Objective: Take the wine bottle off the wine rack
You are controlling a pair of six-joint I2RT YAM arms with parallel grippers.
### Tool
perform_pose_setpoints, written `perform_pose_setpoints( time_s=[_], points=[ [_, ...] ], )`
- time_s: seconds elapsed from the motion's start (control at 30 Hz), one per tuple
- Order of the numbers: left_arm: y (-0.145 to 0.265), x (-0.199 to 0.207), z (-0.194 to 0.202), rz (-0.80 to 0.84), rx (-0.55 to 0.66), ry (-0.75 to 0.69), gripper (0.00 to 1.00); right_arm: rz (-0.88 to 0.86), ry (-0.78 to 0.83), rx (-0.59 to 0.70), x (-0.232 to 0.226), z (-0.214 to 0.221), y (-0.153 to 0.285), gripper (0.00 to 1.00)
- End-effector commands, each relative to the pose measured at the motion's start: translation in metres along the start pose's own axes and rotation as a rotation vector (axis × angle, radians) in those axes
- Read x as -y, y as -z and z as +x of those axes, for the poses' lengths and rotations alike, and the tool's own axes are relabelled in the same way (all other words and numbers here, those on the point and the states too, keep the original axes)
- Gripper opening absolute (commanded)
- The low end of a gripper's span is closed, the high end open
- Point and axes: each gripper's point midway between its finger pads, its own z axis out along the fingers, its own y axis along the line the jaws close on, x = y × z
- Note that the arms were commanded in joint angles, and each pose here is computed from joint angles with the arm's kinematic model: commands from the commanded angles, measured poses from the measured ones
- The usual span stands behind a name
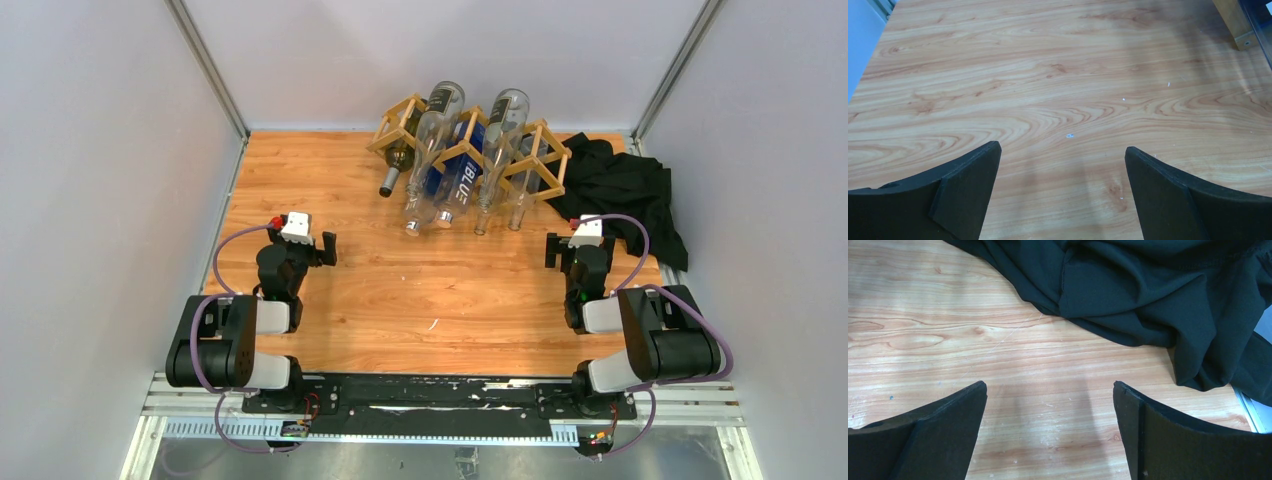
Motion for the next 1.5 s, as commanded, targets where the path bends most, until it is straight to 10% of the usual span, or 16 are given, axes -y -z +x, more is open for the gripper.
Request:
perform_pose_setpoints(
  time_s=[0.0,0.53,0.93,1.23,1.47],
  points=[
    [-0.002,-0.004,-0.009,-0.016,0.033,-0.007,1.00,0.009,-0.001,0.017,0.004,-0.007,-0.004,1.00],
    [-0.003,-0.003,-0.012,-0.008,0.041,-0.011,1.00,0.006,-0.004,0.016,0.004,-0.007,-0.004,1.00],
    [-0.015,-0.021,-0.041,-0.035,-0.221,-0.033,1.00,0.144,-0.063,-0.137,0.033,-0.054,0.001,1.00],
    [0.007,-0.031,-0.107,-0.038,-0.339,-0.064,1.00,0.367,-0.515,-0.242,0.063,-0.079,0.052,1.00],
    [0.022,-0.036,-0.152,-0.049,-0.344,-0.022,1.00,0.112,-0.671,-0.358,0.031,-0.096,0.062,1.00]
  ],
)
